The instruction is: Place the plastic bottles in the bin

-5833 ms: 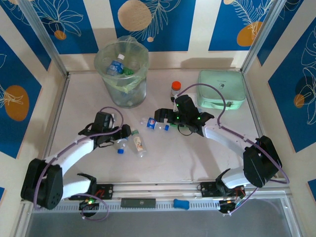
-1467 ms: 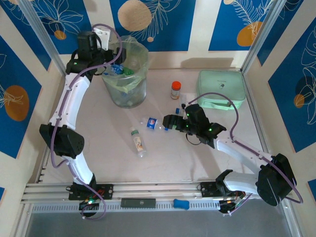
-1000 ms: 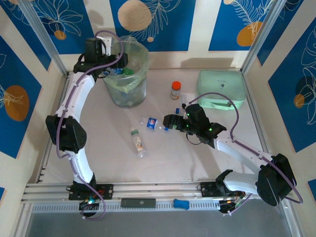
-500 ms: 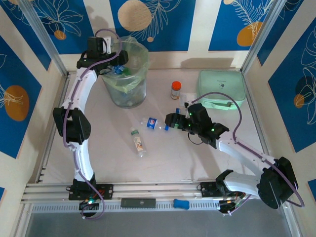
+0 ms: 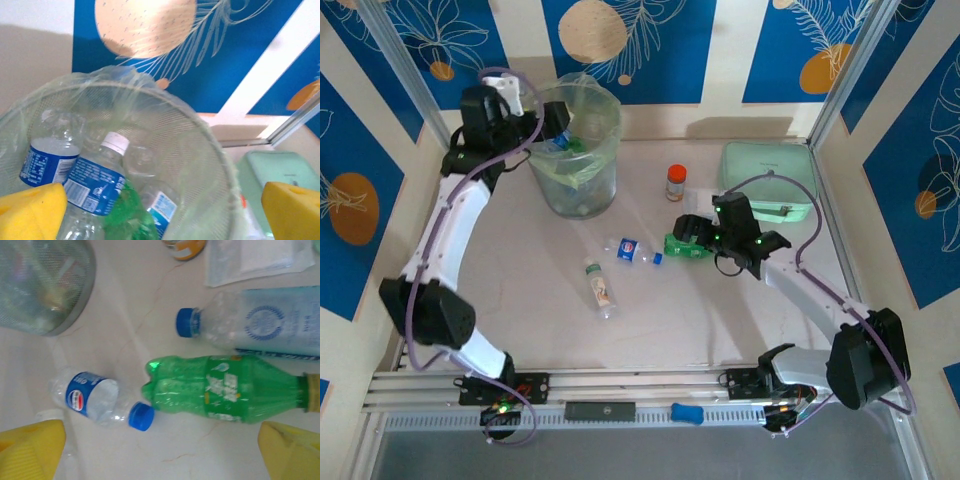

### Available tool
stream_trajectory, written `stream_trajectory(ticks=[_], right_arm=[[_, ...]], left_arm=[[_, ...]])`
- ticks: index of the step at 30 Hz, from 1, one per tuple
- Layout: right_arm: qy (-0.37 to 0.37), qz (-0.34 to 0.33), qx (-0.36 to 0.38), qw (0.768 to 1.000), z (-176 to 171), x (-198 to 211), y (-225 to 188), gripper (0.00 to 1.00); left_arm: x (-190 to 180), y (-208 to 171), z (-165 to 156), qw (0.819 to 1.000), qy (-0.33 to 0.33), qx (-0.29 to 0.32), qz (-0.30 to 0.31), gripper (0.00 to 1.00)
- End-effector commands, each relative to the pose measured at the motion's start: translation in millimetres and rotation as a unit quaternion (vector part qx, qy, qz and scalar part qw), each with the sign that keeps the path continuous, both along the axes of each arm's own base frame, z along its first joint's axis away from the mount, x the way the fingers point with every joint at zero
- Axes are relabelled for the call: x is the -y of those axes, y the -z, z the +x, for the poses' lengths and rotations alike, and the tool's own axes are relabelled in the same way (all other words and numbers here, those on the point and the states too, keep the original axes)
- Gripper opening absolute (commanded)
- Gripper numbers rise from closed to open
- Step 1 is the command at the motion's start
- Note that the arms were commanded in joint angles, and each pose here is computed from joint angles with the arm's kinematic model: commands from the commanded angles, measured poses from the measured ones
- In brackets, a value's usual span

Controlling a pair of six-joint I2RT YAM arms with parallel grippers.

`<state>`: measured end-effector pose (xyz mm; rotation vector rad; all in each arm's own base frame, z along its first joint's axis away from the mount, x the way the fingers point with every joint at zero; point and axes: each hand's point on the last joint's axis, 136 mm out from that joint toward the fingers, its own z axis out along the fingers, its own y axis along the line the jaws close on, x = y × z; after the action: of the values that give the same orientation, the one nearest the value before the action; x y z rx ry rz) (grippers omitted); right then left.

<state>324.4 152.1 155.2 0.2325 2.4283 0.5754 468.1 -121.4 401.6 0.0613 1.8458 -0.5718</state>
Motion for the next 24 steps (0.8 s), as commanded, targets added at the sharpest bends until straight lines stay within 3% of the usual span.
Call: stream_trajectory(ticks=[1, 8, 16, 21, 24], right_arm=[[-0.022, -0.014, -0.014, 1.000, 2, 6, -1, 0.99], [-0.076, -0.041, -0.018, 0.996, 17, 1, 0, 0.99], [-0.184, -0.092, -0.048, 0.977, 28, -27, 20, 0.99], [-0.208, -0.097, -0.066, 0.971, 32, -39, 37, 0.99], [-0.215, -0.102, -0.071, 0.969, 34, -43, 44, 0.99]], left_arm=[[11, 3, -20, 0.999, 0.019, 0.014, -0.049, 0.99], [27, 48, -69, 0.994, 0.046, -0.009, -0.104, 0.99], [71, 145, -118, 0.978, 0.100, -0.131, -0.131, 0.99], [87, 183, -133, 0.964, 0.099, -0.164, -0.184, 0.99], [98, 196, -135, 0.962, 0.100, -0.174, -0.186, 0.99]])
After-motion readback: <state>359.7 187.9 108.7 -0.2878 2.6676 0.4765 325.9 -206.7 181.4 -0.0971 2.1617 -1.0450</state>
